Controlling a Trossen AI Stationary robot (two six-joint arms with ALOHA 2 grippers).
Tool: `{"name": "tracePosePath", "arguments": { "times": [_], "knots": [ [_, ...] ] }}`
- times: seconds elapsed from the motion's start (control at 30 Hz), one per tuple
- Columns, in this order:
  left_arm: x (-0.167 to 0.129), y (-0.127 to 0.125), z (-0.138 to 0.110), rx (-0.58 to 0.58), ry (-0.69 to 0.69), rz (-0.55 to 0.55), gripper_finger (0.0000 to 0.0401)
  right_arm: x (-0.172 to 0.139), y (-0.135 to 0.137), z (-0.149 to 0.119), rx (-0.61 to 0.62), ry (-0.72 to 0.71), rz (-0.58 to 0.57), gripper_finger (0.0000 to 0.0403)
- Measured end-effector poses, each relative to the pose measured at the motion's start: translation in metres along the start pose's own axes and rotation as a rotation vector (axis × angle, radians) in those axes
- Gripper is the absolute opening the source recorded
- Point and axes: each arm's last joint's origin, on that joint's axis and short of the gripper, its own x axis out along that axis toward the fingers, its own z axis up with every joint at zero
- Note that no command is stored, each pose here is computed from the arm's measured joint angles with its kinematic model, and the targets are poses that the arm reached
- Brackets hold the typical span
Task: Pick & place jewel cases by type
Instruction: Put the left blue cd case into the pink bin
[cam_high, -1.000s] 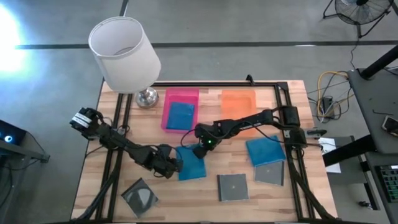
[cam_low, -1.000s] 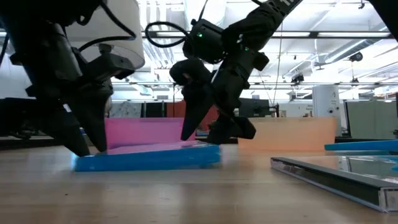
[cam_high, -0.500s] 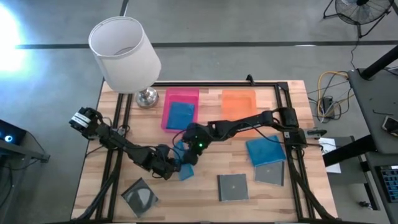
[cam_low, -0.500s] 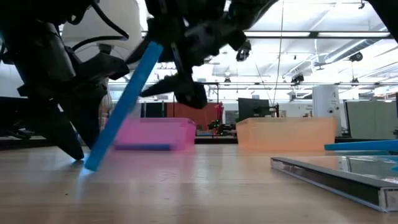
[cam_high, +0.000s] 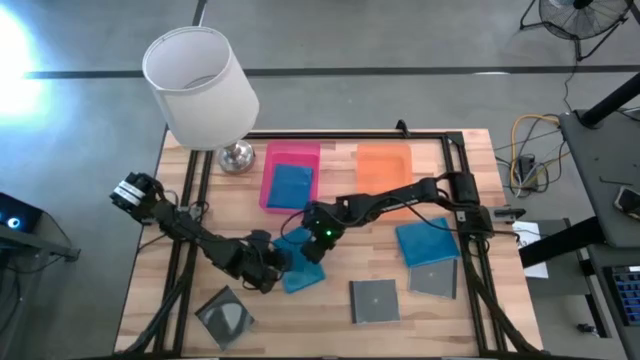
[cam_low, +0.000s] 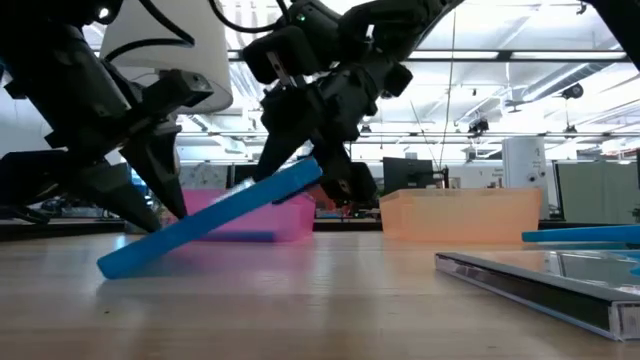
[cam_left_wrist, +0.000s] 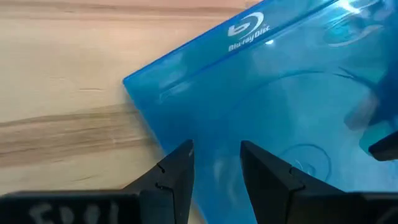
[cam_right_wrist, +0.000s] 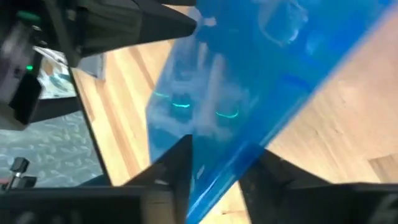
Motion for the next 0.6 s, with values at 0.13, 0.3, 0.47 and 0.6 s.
{"name": "tracePosePath", "arguments": {
  "times": [0.13, 0.3, 0.47, 0.6],
  "knots": [
    [-0.007, -0.001, 0.001, 0.003, -0.020, -0.024, 0.0114, -0.002, 0.001, 0.002, 0.008, 0.000, 0.025, 0.0032],
    [-0.021, 0.001, 0.004, 0.027, -0.026, -0.020, 0.0114, -0.007, 0.002, 0.005, 0.009, -0.004, 0.040, 0.0032],
    [-0.066, -0.007, 0.013, 0.056, -0.024, -0.060, 0.0114, -0.037, 0.012, 0.008, -0.007, -0.008, 0.062, 0.0034],
    [-0.111, -0.014, 0.020, 0.084, -0.084, -0.123, 0.0114, -0.082, 0.024, 0.016, -0.014, -0.107, 0.098, 0.0036]
  ]
}}
